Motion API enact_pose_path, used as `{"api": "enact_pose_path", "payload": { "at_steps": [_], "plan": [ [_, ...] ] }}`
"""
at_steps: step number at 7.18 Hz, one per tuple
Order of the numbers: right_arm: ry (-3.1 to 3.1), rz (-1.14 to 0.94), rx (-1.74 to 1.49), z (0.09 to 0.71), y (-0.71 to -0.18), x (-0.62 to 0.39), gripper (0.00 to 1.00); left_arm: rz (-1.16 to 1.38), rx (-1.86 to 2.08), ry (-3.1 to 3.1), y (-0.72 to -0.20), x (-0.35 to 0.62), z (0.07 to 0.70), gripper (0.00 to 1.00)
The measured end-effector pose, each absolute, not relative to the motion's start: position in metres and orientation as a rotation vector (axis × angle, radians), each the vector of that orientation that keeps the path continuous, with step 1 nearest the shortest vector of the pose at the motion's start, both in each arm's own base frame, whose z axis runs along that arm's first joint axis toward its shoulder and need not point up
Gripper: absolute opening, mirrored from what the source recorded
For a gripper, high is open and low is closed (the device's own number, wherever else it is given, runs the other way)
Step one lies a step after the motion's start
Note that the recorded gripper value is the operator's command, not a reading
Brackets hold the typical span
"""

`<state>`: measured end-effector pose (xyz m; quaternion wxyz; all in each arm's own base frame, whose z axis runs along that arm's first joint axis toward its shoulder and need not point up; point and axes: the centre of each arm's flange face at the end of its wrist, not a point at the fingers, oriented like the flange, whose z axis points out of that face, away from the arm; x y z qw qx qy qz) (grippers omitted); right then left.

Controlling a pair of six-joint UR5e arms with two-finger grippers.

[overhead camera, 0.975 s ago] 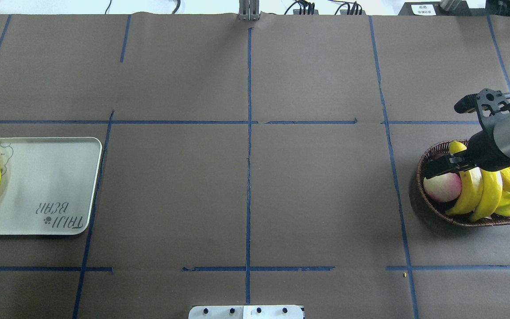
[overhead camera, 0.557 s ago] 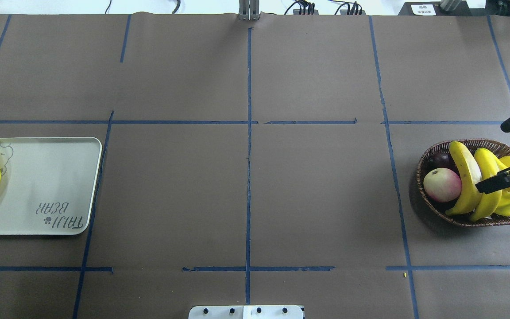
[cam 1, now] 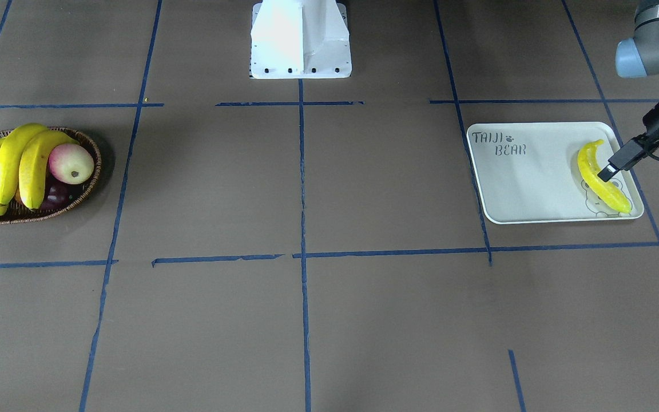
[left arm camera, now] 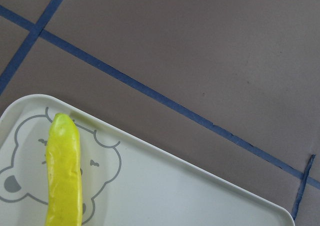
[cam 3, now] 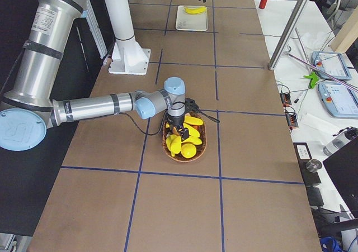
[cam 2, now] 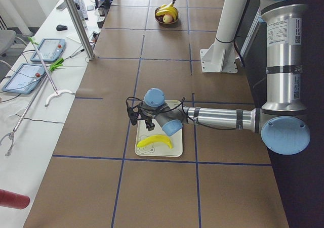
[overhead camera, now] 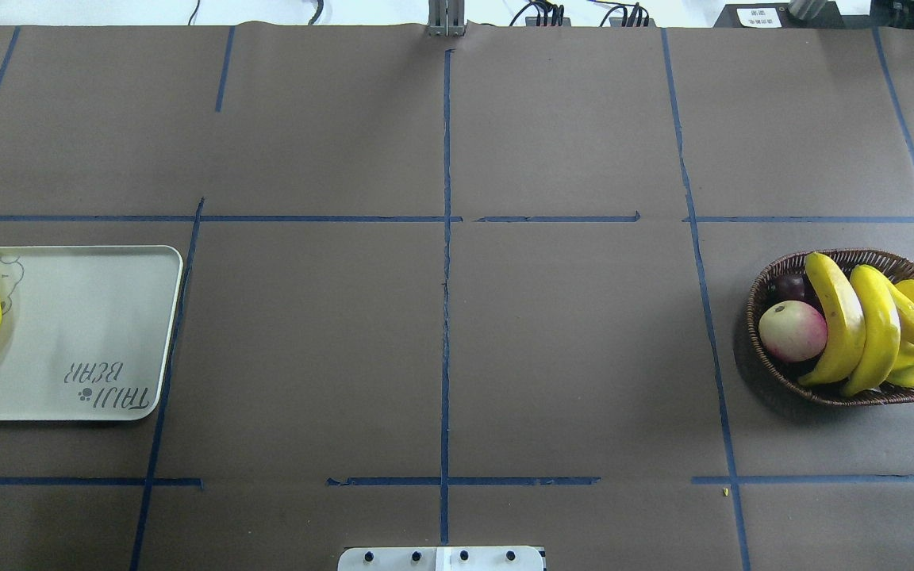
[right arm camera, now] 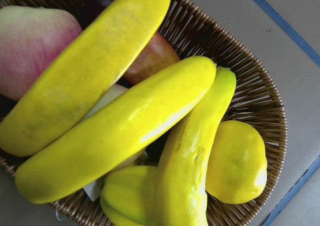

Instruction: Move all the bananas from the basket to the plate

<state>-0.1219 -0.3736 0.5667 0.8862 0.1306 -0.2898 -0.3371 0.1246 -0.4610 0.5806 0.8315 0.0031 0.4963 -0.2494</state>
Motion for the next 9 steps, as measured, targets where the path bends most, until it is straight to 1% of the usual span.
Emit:
{"api": "enact_pose_path", "payload": {
  "at_steps": [3, 6, 7, 9],
  "plan": [
    [-0.590, -0.824, 0.277, 0.588, -0.381, -0.127, 0.95, -0.529, 0.003, 1.049, -0.461, 0.125, 0.583, 1.00],
    [-0.627, -0.850, 0.245, 0.606, -0.387, -0.136, 0.92, -0.531, 0.000, 1.048, -0.461, 0.125, 0.585, 1.00],
    [-0.644, -0.854, 0.239, 0.607, -0.386, -0.138, 0.88, -0.531, 0.000, 1.047, -0.461, 0.125, 0.585, 1.00],
    [-0.662, -0.863, 0.225, 0.611, -0.384, -0.142, 0.71, -0.530, -0.001, 1.048, -0.461, 0.125, 0.585, 1.00]
  ]
}}
